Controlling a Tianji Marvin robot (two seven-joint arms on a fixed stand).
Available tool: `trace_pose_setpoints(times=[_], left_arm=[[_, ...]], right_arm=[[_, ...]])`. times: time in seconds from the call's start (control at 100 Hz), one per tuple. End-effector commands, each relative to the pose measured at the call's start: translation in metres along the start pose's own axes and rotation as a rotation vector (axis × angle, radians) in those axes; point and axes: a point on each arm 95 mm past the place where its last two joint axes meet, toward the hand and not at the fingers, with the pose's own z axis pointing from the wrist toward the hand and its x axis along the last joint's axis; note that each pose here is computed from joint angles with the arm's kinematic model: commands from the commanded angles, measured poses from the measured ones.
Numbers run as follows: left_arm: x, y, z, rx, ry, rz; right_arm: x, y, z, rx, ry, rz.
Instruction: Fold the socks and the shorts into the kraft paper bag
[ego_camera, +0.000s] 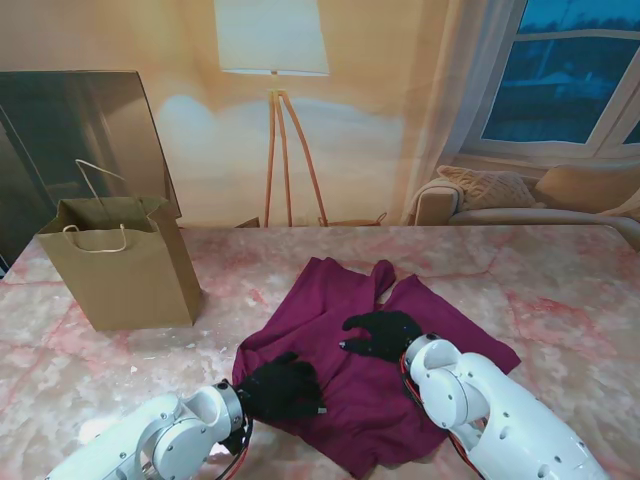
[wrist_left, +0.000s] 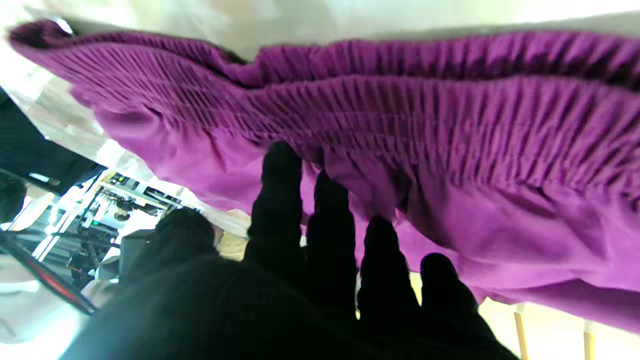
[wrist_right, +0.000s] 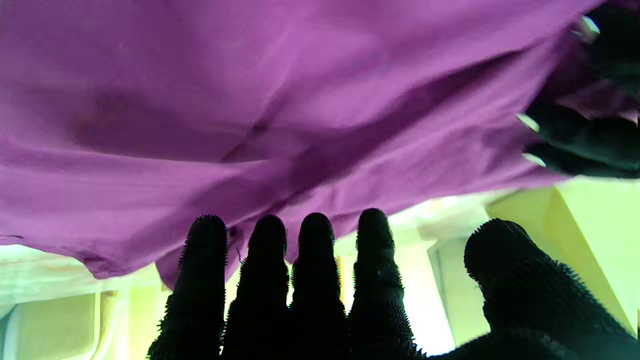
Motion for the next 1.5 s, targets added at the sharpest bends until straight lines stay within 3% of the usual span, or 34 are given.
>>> trace_pose_setpoints(times=[0.0, 0.28, 0.57, 0.76, 0.93, 1.12, 1.26, 1.49], left_arm=[[-0.006, 0.02, -0.01, -0.048, -0.027, 0.018], [-0.024, 0.019, -0.033, -0.07, -0.09, 0.025], [-0.055, 0.007, -0.055, -0.101, -0.171, 0.083], [-0.067, 0.005, -0.07, -0.059, -0.227, 0.077], [-0.061, 0.0, -0.085, -0.021, -0.238, 0.068], [-0.052, -0.003, -0.088, 0.046, -0.207, 0.063], [-0.05, -0.006, -0.089, 0.077, -0.201, 0.052], [-0.044, -0.008, -0.085, 0.18, -0.192, 0.011]], right_arm=[[-0.004, -0.003, 0.004, 0.035, -0.022, 0.0], [-0.02, -0.018, 0.001, 0.107, -0.072, -0.077], [-0.05, -0.041, -0.028, 0.158, -0.165, -0.024], [-0.065, -0.055, -0.051, 0.184, -0.192, -0.011], [-0.07, -0.063, -0.074, 0.183, -0.191, -0.035], [-0.069, -0.066, -0.101, 0.174, -0.161, -0.09], [-0.066, -0.062, -0.115, 0.131, -0.121, -0.126], [-0.051, -0.046, -0.12, -0.1, -0.048, -0.169]])
